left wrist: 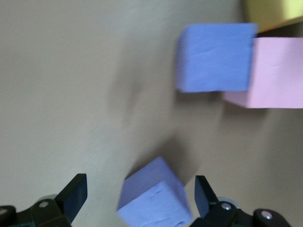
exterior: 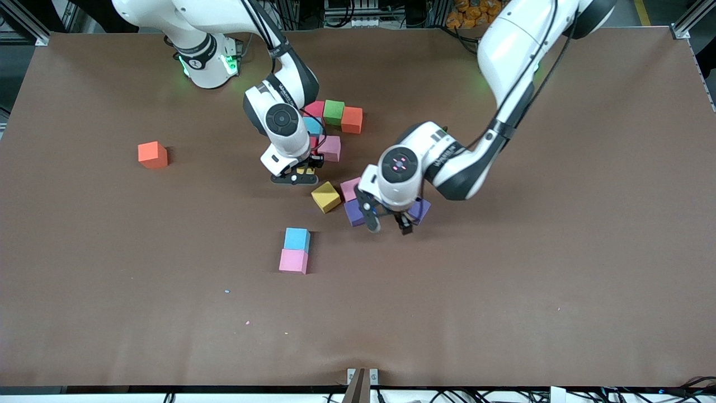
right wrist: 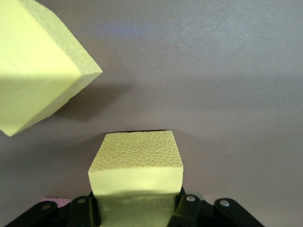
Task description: Arrange 11 blocks into digit 3
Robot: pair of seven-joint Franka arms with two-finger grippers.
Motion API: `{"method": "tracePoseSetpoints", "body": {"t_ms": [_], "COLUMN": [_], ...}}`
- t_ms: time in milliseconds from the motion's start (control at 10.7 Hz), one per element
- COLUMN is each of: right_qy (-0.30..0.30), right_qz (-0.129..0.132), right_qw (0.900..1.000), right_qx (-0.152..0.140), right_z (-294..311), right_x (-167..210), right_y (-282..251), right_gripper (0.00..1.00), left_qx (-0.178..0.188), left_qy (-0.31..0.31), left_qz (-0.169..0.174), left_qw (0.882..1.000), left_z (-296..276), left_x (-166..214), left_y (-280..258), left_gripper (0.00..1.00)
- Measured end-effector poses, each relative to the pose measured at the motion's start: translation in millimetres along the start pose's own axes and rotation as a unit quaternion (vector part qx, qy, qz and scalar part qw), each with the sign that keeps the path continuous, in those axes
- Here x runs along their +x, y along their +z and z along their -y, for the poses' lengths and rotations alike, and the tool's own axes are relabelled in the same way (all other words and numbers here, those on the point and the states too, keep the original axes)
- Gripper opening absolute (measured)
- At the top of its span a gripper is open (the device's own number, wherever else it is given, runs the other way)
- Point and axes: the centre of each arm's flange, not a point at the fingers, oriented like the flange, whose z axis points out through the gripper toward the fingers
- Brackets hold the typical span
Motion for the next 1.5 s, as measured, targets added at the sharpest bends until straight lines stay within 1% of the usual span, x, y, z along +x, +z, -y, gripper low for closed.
{"method": "tracePoseSetpoints", "body": {"t_ms": [94, 188, 282, 375, 469, 563, 657, 751, 938, 1126, 1220, 1408, 1501], "right_qy": [0.000, 0.000, -0.001, -0.001, -0.001, -0.001, -0.002, -0.002, -0.002, 0.008, 0.027, 0.089, 0.131], "right_qz": [0.002, 0.002, 0.002, 0.002, 0.002, 0.003, 0.003, 0.003, 0.003, 0.001, -0.005, -0.018, -0.023], "right_qw": [1.000, 1.000, 1.000, 1.000, 1.000, 1.000, 1.000, 1.000, 1.000, 1.000, 1.000, 0.996, 0.991], "right_qx": [-0.002, -0.002, -0.002, -0.002, -0.002, -0.003, -0.003, -0.003, -0.001, 0.004, 0.011, 0.028, 0.036], "right_z": [0, 1, 1, 1, 1, 1, 2, 2, 5, 8, 5, -10, -17], "right_x": [-2, -2, -3, -3, -3, -4, -4, -5, 0, 14, 26, 53, 65], "right_y": [4, 5, 5, 5, 6, 6, 6, 6, -3, -24, -35, -55, -64], "right_gripper": [0.54, 0.54, 0.54, 0.54, 0.55, 0.62, 0.62, 0.73, 0.99, 1.00, 1.00, 1.00, 1.00], "left_qx": [-0.002, -0.003, -0.005, -0.008, -0.013, -0.016, -0.018, -0.020, -0.022, -0.029, -0.034, -0.038, -0.039], "left_qy": [-0.048, -0.105, -0.166, -0.210, -0.241, -0.258, -0.267, -0.270, -0.273, -0.282, -0.285, -0.284, -0.282], "left_qz": [-0.006, -0.011, -0.010, -0.005, 0.002, 0.012, 0.021, 0.027, 0.035, 0.043, 0.046, 0.051, 0.052], "left_qw": [0.999, 0.994, 0.986, 0.978, 0.971, 0.966, 0.963, 0.962, 0.961, 0.958, 0.957, 0.957, 0.957], "left_z": [18, 28, 27, 18, 9, 4, 1, -1, -1, 5, 5, -1, -3], "left_x": [-9, -15, -14, -12, -12, -14, -18, -22, -27, -37, -40, -41, -41], "left_y": [-1, -1, 0, 5, 12, 20, 29, 35, 43, 50, 53, 57, 58], "left_gripper": [1.00, 1.00, 1.00, 1.00, 1.00, 1.00, 1.00, 1.00, 1.00, 1.00, 1.00, 1.00, 1.00]}}
